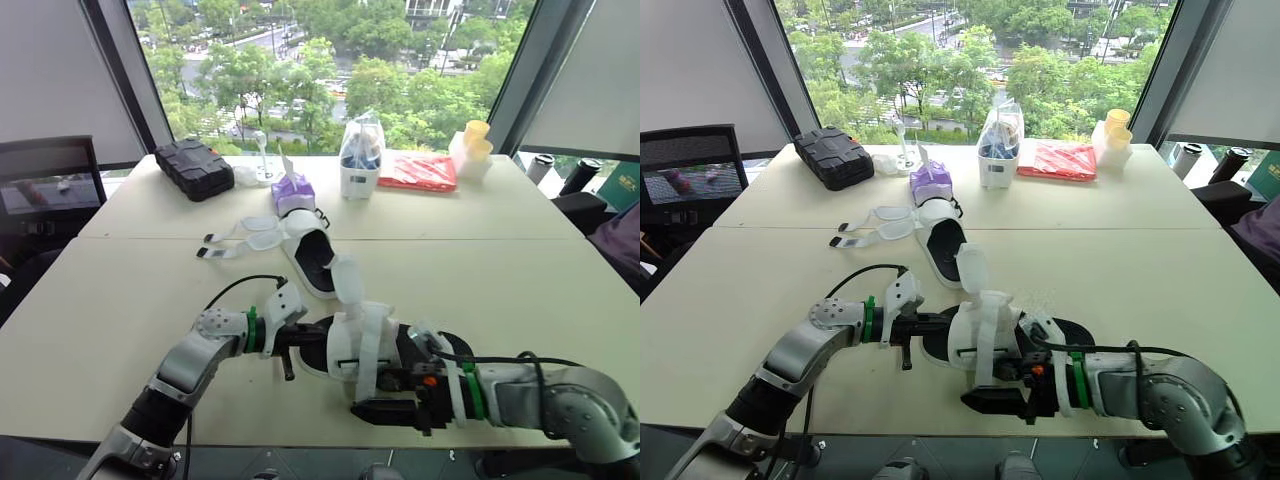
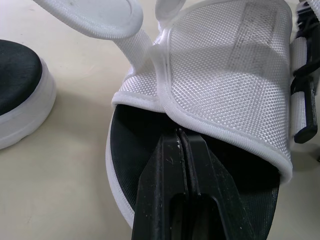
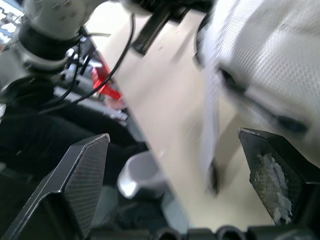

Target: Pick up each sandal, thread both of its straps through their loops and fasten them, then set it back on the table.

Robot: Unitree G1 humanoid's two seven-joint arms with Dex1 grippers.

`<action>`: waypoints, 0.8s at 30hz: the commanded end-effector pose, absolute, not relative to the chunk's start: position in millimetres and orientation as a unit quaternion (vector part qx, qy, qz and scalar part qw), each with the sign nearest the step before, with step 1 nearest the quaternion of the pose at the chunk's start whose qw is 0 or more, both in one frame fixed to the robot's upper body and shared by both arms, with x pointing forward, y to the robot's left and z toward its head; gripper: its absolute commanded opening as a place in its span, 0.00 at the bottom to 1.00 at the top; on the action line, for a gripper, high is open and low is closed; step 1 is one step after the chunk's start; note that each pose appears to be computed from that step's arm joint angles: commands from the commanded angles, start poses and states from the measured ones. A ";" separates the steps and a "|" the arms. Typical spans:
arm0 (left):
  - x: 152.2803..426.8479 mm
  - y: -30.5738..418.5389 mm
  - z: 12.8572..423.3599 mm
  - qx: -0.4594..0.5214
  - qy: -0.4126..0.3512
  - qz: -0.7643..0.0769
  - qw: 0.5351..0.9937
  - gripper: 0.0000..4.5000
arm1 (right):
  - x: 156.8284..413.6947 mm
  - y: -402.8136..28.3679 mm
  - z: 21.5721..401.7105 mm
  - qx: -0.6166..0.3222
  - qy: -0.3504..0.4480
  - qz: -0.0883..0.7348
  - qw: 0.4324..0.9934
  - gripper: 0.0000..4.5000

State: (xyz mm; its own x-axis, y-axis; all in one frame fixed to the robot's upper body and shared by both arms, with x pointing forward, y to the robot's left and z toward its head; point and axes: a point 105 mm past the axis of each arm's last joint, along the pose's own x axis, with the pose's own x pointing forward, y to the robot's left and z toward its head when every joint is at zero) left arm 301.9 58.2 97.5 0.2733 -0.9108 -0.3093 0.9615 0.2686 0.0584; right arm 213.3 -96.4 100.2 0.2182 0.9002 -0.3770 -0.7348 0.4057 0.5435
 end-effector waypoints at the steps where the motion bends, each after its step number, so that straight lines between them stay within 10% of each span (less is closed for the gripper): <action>1: 300.8 58.1 106.5 0.117 0.089 -0.589 0.795 0.00 | 213.8 -86.6 111.1 0.135 0.304 0.546 0.769 0.69; 7: 298.5 59.0 104.7 0.116 0.092 -0.587 0.796 0.00 | 215.2 -95.4 115.1 0.145 0.303 0.534 0.776 0.01; 17: 301.4 58.1 106.6 0.118 0.087 -0.584 0.798 0.00 | 235.8 -112.4 199.2 0.212 0.244 0.605 0.728 0.01; 24: 301.0 57.3 107.2 0.120 0.086 -0.584 0.799 0.00 | 271.2 -112.8 183.8 0.186 0.262 0.577 0.751 0.01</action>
